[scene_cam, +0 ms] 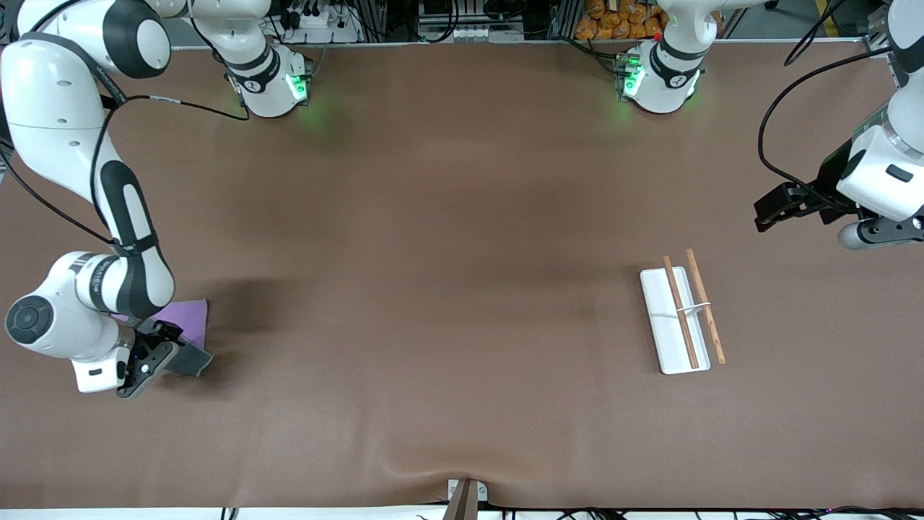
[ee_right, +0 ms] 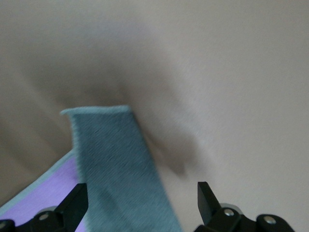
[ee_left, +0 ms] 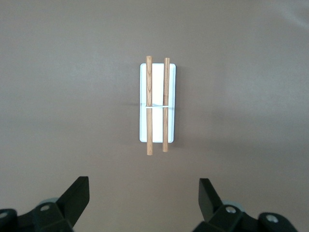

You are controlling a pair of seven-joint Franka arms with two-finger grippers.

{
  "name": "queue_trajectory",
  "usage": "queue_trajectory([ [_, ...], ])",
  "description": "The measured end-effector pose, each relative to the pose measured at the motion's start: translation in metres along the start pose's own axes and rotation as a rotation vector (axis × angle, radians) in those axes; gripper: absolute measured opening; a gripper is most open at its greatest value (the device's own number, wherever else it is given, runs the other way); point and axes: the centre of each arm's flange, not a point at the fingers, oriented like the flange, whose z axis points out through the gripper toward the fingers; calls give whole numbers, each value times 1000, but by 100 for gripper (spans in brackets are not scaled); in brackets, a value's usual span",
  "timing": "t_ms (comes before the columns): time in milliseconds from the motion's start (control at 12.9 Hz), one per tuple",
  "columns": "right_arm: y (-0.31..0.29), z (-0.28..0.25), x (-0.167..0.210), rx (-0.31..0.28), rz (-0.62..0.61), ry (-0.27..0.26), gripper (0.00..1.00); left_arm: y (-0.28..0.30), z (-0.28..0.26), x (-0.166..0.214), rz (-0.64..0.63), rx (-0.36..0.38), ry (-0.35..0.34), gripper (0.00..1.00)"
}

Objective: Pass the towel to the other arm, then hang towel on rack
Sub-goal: 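Close the right gripper on the towel edge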

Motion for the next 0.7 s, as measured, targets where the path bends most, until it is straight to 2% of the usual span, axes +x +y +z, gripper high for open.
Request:
queue_trajectory([
  [311,-6,20,1,40,47,43,100,0,1,0,0,1,-2,100],
  [467,-8,20,3,72,52,43,100,0,1,0,0,1,-3,100],
  [700,-7,17,6,79,52,45,100,0,3,0,0,1,-5,100],
])
